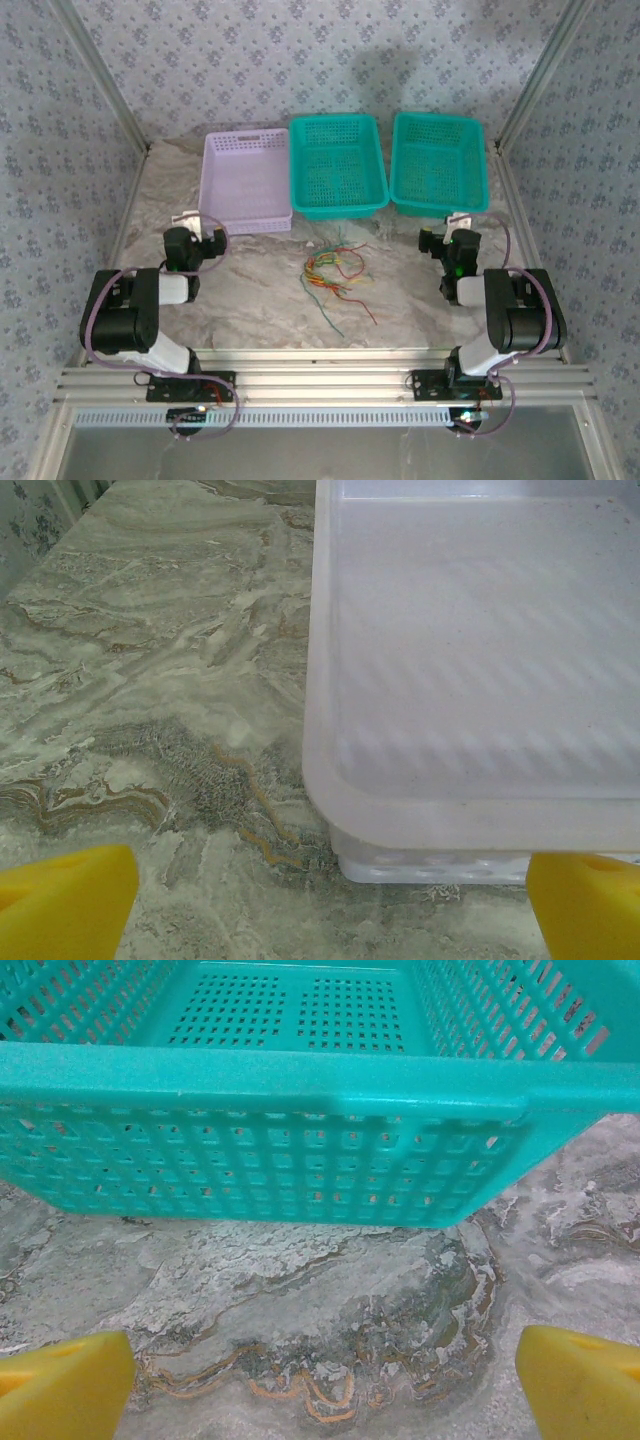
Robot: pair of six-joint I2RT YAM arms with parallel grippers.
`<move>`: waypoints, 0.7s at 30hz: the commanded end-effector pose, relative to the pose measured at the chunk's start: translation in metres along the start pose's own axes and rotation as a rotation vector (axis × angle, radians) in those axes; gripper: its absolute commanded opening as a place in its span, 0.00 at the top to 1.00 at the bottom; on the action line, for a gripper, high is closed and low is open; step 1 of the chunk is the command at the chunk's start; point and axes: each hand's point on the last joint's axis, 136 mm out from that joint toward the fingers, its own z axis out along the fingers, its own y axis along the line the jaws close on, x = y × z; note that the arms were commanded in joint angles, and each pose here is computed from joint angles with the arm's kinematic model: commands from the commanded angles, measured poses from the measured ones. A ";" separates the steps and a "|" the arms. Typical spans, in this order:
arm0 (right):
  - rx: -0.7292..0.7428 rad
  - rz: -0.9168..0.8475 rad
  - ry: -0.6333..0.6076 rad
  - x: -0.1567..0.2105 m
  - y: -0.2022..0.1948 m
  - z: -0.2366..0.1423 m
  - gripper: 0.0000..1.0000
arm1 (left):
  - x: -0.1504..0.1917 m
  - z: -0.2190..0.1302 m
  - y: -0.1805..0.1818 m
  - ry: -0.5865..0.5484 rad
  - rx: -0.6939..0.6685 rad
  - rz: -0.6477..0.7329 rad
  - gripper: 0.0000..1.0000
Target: Untangle the cables
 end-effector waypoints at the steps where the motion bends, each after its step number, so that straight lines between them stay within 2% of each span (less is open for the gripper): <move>1: 0.000 -0.009 -0.021 -0.011 -0.001 0.003 0.00 | -0.013 0.003 -0.001 -0.028 0.012 0.010 0.00; 4: -0.002 -0.017 -0.018 -0.016 0.000 0.002 0.00 | -0.012 0.003 -0.001 -0.026 0.011 0.010 0.00; 7: 0.059 -0.004 -0.010 -0.039 -0.011 -0.013 0.00 | -0.012 0.003 -0.001 -0.027 0.012 0.010 0.00; 11: 0.046 0.002 -0.148 -0.081 -0.001 -0.058 0.00 | -0.012 0.003 -0.001 -0.026 0.012 0.010 0.00; 15: -0.115 0.002 -0.294 -0.126 0.029 -0.106 0.00 | -0.012 0.003 -0.001 -0.025 0.012 0.010 0.00; 18: -0.196 0.167 -0.349 -0.143 0.034 -0.126 0.00 | -0.012 0.003 -0.002 -0.025 0.012 0.011 0.00; 21: -0.223 0.298 -0.280 -0.139 0.036 -0.125 0.00 | -0.012 0.003 -0.001 -0.025 0.012 0.010 0.00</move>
